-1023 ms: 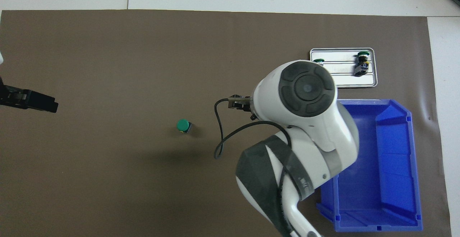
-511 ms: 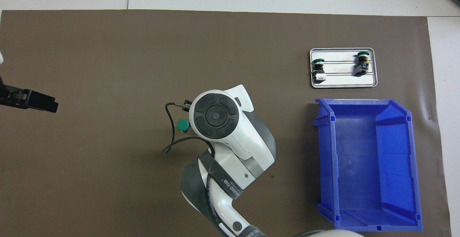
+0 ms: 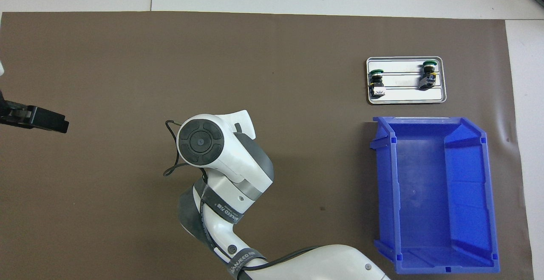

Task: Place and press button with both arms
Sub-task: 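Lower the right gripper and close it on the green button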

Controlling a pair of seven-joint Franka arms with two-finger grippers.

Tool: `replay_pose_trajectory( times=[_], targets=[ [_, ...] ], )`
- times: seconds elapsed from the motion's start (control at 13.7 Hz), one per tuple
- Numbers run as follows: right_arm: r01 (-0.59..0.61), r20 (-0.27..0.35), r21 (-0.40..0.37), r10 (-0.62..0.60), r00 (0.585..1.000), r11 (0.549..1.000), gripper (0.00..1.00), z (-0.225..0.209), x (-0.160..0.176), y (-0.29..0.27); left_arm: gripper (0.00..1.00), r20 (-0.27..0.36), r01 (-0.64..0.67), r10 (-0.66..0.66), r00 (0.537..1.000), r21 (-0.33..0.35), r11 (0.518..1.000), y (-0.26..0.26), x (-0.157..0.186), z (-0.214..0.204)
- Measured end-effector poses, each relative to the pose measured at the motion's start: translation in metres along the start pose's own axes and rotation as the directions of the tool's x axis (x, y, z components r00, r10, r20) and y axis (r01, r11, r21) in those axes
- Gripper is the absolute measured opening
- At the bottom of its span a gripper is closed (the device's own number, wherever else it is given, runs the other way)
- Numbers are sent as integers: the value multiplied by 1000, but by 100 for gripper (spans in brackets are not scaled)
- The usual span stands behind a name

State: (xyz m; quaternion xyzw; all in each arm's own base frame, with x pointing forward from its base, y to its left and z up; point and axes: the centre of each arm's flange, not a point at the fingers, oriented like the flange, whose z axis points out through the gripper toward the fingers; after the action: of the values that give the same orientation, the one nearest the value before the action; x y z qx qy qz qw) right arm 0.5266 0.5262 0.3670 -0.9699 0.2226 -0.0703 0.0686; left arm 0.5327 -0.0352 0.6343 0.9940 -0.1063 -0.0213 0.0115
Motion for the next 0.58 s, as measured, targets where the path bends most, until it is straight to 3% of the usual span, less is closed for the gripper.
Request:
replay_pose_trajectory(
  times=[0.58],
  targets=[
    [22, 6, -45, -22, 1000, 999, 100, 32, -15, 7, 100, 0, 0, 0, 1000, 0, 1000, 0, 0, 0]
  ],
)
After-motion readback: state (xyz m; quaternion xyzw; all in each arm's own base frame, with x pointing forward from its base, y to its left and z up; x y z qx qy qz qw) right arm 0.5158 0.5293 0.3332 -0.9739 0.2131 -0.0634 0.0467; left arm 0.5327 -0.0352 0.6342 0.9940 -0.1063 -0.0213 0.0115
